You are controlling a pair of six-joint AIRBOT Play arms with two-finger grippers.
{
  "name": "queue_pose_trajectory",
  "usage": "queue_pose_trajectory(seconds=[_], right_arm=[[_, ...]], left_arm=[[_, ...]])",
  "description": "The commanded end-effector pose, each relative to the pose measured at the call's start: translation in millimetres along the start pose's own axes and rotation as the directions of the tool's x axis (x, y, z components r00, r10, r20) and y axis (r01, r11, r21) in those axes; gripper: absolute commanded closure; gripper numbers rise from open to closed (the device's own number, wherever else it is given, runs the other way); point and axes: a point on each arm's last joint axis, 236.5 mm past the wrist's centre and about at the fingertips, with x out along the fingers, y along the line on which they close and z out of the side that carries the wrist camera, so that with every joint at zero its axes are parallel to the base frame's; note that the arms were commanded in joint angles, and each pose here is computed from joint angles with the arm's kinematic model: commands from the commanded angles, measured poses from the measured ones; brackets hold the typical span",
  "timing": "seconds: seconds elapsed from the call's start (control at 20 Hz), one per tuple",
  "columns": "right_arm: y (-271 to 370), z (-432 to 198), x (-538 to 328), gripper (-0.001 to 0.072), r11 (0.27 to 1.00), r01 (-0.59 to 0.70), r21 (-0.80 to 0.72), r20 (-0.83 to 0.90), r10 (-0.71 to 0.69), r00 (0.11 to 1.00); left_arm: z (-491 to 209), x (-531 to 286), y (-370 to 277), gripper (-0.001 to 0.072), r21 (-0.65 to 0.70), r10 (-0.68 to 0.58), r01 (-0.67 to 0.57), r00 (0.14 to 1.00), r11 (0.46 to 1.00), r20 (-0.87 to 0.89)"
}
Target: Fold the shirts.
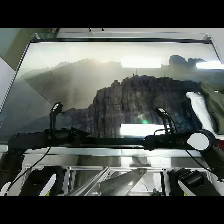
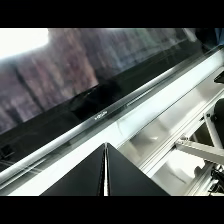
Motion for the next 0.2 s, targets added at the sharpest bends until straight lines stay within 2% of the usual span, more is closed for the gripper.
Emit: queue_pose_trajectory(seconds=[0.0,0.15], right_arm=[[2.6,-1.4,0.7,0.0691,1.0,-0.012,0.006,-0.002,0.012,1.0],[2.6,-1.4,0.7,0.0691,1.0,-0.012,0.006,-0.002,0.012,1.0]], left_arm=[[-1.5,0.1,-0.5,0.0695,-0.002,-0.001,0.001,1.0,1.0,-0.001],[-2.0,0.1,-0.6,0.0695,-0.002,-0.002,0.002,1.0,1.0,-0.004]])
